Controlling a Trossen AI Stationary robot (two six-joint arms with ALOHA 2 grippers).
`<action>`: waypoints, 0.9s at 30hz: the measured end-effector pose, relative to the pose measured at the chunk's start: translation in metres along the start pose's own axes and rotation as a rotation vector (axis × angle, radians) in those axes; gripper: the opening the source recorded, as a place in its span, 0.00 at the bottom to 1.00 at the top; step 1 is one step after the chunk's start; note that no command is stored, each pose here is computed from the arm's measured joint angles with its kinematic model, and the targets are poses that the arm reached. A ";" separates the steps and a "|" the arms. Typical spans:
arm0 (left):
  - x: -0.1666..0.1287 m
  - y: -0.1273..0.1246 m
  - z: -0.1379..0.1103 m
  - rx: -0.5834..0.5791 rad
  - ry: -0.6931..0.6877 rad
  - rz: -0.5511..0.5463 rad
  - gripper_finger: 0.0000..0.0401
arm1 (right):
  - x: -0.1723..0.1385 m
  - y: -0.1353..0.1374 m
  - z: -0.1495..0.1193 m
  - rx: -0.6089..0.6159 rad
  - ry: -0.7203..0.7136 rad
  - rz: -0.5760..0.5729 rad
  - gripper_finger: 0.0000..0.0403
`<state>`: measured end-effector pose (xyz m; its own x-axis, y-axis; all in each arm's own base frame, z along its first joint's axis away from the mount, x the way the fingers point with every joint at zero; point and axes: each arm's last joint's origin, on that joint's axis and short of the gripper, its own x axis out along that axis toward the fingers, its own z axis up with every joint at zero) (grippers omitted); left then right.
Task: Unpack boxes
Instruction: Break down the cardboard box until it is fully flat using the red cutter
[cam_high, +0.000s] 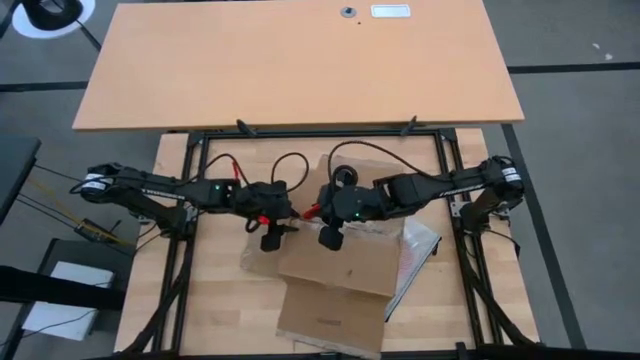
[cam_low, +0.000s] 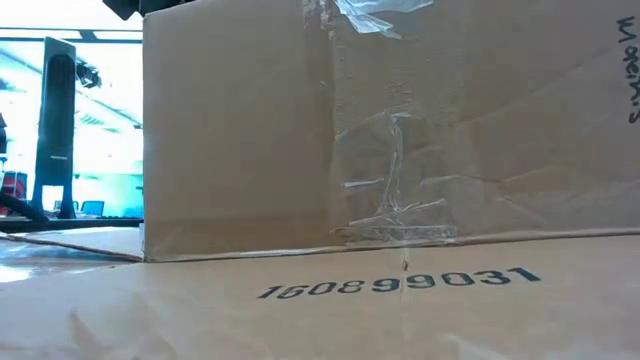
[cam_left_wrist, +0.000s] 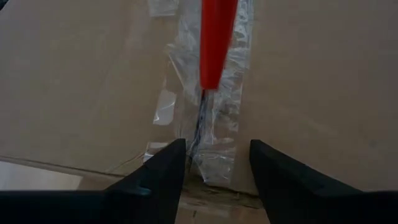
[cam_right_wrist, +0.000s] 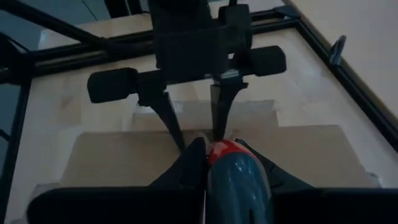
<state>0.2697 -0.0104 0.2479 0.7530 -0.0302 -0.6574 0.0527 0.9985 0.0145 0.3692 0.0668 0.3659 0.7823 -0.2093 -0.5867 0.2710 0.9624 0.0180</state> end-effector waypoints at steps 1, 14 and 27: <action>0.000 0.000 0.000 0.000 0.000 0.000 0.48 | 0.002 0.001 -0.001 -0.001 0.003 -0.001 0.14; 0.001 0.000 -0.001 -0.002 0.001 0.003 0.48 | 0.019 0.006 -0.004 -0.078 0.001 -0.014 0.14; 0.001 0.001 -0.001 -0.002 0.010 0.013 0.48 | 0.013 0.005 -0.010 -0.273 0.076 -0.011 0.14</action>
<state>0.2696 -0.0098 0.2468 0.7472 -0.0171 -0.6643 0.0419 0.9989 0.0214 0.3749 0.0712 0.3500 0.7332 -0.2168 -0.6445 0.1108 0.9732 -0.2013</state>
